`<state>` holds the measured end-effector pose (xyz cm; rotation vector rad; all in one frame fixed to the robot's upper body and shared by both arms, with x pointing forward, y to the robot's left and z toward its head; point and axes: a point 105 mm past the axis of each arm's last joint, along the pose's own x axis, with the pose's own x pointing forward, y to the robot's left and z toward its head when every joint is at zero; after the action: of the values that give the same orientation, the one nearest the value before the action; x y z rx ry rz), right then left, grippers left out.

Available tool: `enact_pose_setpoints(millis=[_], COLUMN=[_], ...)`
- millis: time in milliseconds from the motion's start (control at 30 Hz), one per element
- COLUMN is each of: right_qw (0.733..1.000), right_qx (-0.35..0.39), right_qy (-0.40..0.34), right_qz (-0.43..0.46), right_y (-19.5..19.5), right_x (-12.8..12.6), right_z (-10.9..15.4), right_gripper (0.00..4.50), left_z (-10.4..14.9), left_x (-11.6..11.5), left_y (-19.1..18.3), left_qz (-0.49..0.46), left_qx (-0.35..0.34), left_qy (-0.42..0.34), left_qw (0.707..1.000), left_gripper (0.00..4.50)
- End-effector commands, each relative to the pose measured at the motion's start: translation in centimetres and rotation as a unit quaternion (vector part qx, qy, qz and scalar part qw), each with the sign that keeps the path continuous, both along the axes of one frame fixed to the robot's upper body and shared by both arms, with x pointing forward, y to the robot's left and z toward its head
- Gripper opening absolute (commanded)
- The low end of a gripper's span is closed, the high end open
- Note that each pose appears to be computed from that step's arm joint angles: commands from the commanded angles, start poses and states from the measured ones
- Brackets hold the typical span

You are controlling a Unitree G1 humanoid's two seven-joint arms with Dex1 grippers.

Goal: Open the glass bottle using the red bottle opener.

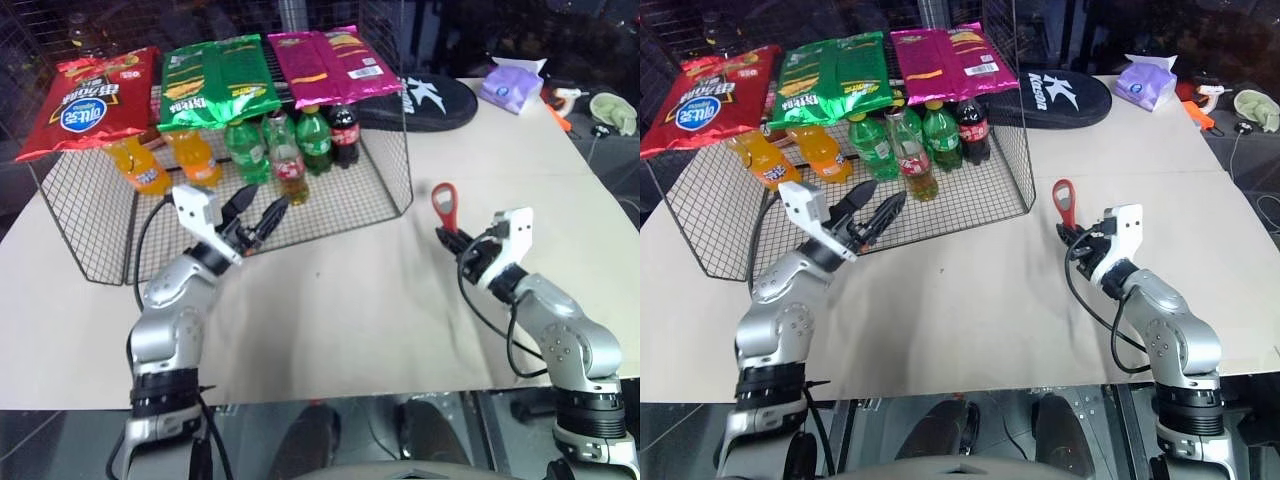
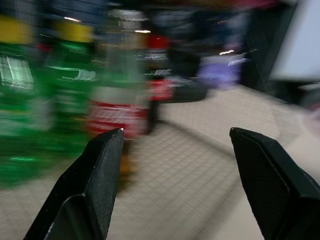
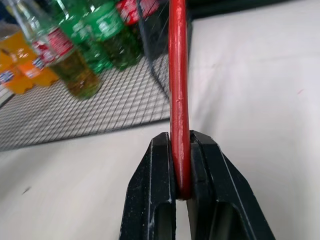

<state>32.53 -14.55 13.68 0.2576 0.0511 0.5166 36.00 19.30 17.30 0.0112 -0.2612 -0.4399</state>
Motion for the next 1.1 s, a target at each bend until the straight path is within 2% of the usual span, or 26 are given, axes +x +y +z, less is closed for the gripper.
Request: enact_pose_setpoints(millis=[33, 267, 367, 500, 733, 1100], right_qw=[0.999, 0.999, 0.999, 0.999, 0.999, 0.999], right_qx=[0.005, 0.002, 0.005, 0.005, 0.006, -0.002], right_qy=[-0.035, -0.041, -0.039, -0.039, -0.04, -0.044], right_qz=[-0.006, -0.009, -0.019, -0.015, -0.016, -0.017], right_y=[0.5, 1.0, 0.8, 1.5, 2.1, 2.2], right_x=[0.2, -0.4, -0.5, -0.8, -1.2, -1.0], right_z=[1.3, 1.2, 1.0, 0.8, 0.4, 0.2], right_gripper=[0.0, 0.0, 0.0, 0.0, 0.0, 0.0], left_z=[0.0, 0.3, -0.2, -0.2, -0.2, 0.9], left_x=[2.2, 5.9, 7.5, 8.8, 9.5, 9.9], left_y=[-0.4, -0.7, -1.1, -1.3, -1.4, -1.6], left_qz=[0.03, 0.05, 0.052, 0.047, 0.043, 0.062], left_qx=[0.046, 0.082, 0.082, 0.04, 0.035, 0.035], left_qy=[-0.026, -0.047, -0.029, 0.004, 0.022, 0.008], left_qw=[0.998, 0.994, 0.995, 0.998, 0.998, 0.997], left_gripper=[3.47, 3.47, 3.47, 3.47, 3.47, 3.47])
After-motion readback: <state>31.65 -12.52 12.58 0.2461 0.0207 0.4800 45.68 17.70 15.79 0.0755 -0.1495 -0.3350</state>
